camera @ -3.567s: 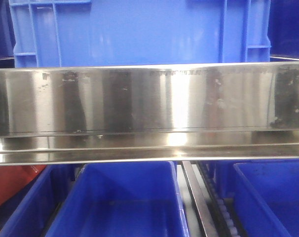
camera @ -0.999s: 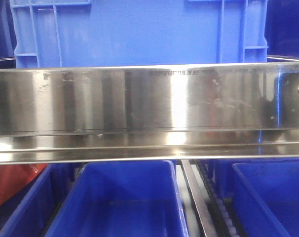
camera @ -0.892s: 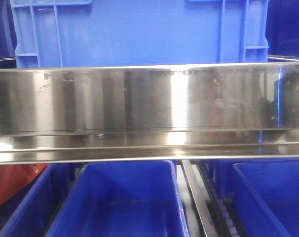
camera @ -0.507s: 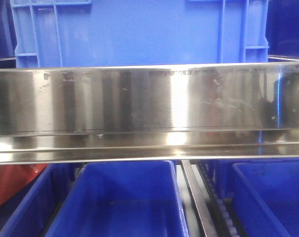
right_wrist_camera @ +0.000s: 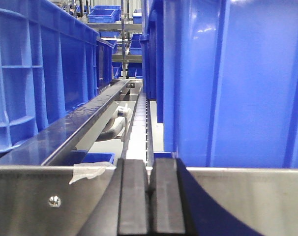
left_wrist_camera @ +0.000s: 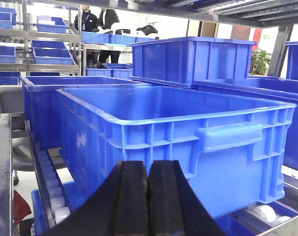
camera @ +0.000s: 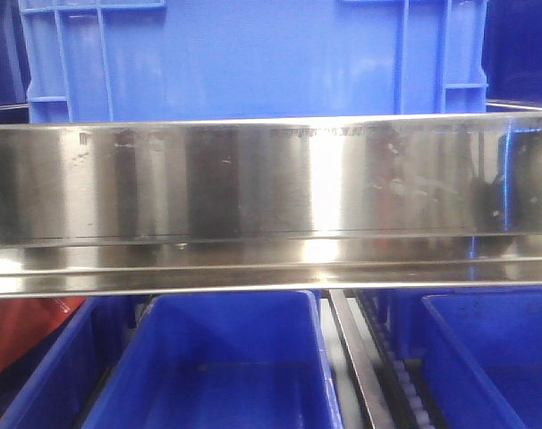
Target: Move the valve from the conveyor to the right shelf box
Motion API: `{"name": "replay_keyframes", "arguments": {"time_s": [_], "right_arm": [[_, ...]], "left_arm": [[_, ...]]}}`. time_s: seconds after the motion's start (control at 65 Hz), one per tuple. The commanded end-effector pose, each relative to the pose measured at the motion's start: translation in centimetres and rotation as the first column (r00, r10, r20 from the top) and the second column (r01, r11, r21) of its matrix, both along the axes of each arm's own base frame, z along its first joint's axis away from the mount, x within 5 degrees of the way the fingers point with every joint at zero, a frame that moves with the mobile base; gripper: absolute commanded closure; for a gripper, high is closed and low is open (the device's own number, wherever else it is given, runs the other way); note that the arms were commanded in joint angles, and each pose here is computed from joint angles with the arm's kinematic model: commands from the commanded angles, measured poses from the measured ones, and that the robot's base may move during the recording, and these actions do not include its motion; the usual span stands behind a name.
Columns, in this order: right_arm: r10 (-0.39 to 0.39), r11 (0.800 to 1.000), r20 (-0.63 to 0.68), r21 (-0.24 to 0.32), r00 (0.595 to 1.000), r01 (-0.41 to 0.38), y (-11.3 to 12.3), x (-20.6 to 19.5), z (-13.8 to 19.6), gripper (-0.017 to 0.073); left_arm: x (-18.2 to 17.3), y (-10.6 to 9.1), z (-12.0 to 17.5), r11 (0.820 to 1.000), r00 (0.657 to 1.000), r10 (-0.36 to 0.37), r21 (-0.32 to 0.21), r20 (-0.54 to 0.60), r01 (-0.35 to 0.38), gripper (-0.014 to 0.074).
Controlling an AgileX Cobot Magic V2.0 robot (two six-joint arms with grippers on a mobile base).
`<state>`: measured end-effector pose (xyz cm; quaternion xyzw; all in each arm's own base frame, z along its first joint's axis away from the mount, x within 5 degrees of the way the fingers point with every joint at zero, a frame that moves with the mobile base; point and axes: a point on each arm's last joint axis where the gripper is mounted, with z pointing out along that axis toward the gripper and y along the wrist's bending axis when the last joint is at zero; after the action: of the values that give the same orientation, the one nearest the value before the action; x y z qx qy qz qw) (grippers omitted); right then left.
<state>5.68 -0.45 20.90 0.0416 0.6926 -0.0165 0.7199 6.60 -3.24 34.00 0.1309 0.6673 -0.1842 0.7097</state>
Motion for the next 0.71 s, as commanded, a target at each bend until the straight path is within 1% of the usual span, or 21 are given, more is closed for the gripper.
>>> {"name": "replay_keyframes", "arguments": {"time_s": [0.0,0.092,0.123,0.154,0.184,0.215,0.277,0.292,0.338,0.354,0.384,0.446,0.492,0.553,0.584,0.63,0.692], "right_arm": [[0.000,1.000,0.031,-0.003,1.000,0.000,0.0,-0.1,0.2,0.0721],[0.000,1.000,0.031,-0.003,1.000,0.000,0.0,-0.1,0.2,0.0721],[0.000,1.000,0.031,-0.003,1.000,0.000,0.0,-0.1,0.2,0.0721],[0.000,1.000,0.031,-0.003,1.000,0.000,0.0,-0.1,0.2,0.0721],[0.000,1.000,0.031,-0.003,1.000,0.000,0.0,-0.1,0.2,0.0721],[0.000,1.000,0.031,-0.003,1.000,0.000,0.0,-0.1,0.2,0.0721],[0.000,1.000,0.031,-0.003,1.000,0.000,0.0,-0.1,0.2,0.0721],[0.000,1.000,0.031,-0.003,1.000,0.000,0.0,-0.1,0.2,0.0721],[0.000,1.000,0.031,-0.003,1.000,0.000,0.0,-0.1,0.2,0.0721],[0.000,1.000,0.031,-0.003,1.000,0.000,0.0,-0.1,0.2,0.0721],[0.000,1.000,0.031,-0.003,1.000,0.000,0.0,-0.1,0.2,0.0721],[0.000,1.000,0.031,-0.003,1.000,0.000,0.0,-0.1,0.2,0.0721],[0.000,1.000,0.031,-0.003,1.000,0.000,0.0,-0.1,0.2,0.0721],[0.000,1.000,0.031,-0.003,1.000,0.000,0.0,-0.1,0.2,0.0721],[0.000,1.000,0.031,-0.003,1.000,0.000,0.0,-0.1,0.2,0.0721],[0.000,1.000,0.031,-0.003,1.000,0.000,0.0,-0.1,0.2,0.0721],[0.000,1.000,0.031,-0.003,1.000,0.000,0.0,-0.1,0.2,0.0721]], "left_arm": [[-0.1,0.1,0.2,1.000,1.000,0.003,-0.020,0.013,-0.002,0.0704],[-0.1,0.1,0.0,1.000,1.000,0.001,-0.016,0.005,-0.001,0.0704],[-0.1,0.1,-0.1,1.000,1.000,0.003,-0.001,0.005,-0.003,0.0704],[-0.1,0.2,-0.3,0.999,1.000,0.017,0.030,0.016,-0.018,0.0704],[-0.1,0.4,-0.7,0.996,0.999,0.044,0.074,0.031,-0.047,0.0704],[-0.1,0.6,-1.2,0.992,0.996,0.073,0.101,0.049,-0.077,0.0704],[-0.1,1.0,-2.7,0.988,0.992,0.128,0.081,0.021,-0.129,0.0704],[-0.1,1.2,-3.1,0.985,0.988,0.151,0.079,0.017,-0.152,0.0704],[-0.3,1.6,-4.4,0.973,0.978,0.206,0.104,0.029,-0.208,0.0704],[-0.2,1.7,-4.8,0.970,0.976,0.215,0.112,0.023,-0.216,0.0704],[-0.3,2.0,-5.7,0.958,0.967,0.256,0.126,0.023,-0.256,0.0704],[-0.8,2.5,-7.5,0.937,0.945,0.325,0.126,0.022,-0.325,0.0704],[-1.1,2.7,-8.4,0.927,0.934,0.357,0.115,0.025,-0.357,0.0704],[-1.5,3.1,-9.5,0.907,0.912,0.408,0.096,0.038,-0.410,0.0704],[-1.6,3.2,-10.1,0.901,0.904,0.426,0.079,0.026,-0.427,0.0704],[-1.4,3.3,-11.0,0.893,0.896,0.444,0.078,-0.003,-0.443,0.0704],[-1.3,3.3,-11.6,0.890,0.893,0.450,0.073,0.000,-0.449,0.0704]]}}
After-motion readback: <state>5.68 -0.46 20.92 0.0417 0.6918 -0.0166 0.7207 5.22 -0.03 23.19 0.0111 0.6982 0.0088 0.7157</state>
